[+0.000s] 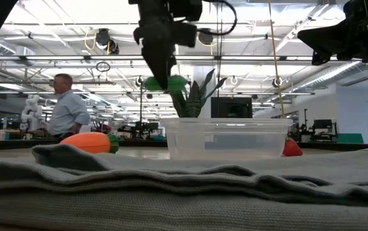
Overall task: Pick and placing Produce into tupperware
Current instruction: Put the green pea into the transparent container
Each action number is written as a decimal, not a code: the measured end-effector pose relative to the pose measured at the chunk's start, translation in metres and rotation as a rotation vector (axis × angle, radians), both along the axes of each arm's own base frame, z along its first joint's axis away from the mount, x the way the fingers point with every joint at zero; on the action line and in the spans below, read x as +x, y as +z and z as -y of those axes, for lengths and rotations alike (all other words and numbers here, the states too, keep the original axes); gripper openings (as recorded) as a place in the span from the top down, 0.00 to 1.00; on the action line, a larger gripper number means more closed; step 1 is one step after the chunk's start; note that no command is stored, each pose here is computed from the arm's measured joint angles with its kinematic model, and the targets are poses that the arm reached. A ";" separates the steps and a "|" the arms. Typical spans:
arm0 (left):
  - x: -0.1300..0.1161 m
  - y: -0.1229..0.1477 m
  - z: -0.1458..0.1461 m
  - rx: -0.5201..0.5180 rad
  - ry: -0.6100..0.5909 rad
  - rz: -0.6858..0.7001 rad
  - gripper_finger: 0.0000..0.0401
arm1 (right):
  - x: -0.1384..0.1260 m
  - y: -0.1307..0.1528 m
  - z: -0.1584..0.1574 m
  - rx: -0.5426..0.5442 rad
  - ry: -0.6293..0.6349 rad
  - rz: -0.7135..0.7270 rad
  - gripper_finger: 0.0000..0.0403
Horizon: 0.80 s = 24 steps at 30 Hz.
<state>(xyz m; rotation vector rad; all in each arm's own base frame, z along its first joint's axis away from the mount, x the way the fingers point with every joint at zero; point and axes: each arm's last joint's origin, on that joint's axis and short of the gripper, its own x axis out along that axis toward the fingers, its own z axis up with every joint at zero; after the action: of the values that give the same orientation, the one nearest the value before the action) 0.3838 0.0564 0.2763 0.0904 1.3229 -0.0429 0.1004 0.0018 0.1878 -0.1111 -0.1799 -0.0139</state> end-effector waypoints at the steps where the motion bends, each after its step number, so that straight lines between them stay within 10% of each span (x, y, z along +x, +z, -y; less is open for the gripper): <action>1: 0.001 0.005 0.000 0.002 0.001 0.010 0.70 | 0.000 0.000 0.000 0.000 0.000 0.000 1.00; 24: 0.012 0.039 0.011 -0.002 0.006 0.169 0.70 | 0.000 0.000 0.000 0.001 0.000 0.000 1.00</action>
<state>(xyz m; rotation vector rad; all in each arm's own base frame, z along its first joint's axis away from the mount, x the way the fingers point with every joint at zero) 0.3958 0.0450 0.3155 0.0867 1.1540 -0.0310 0.1004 0.0018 0.1878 -0.1103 -0.1803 -0.0138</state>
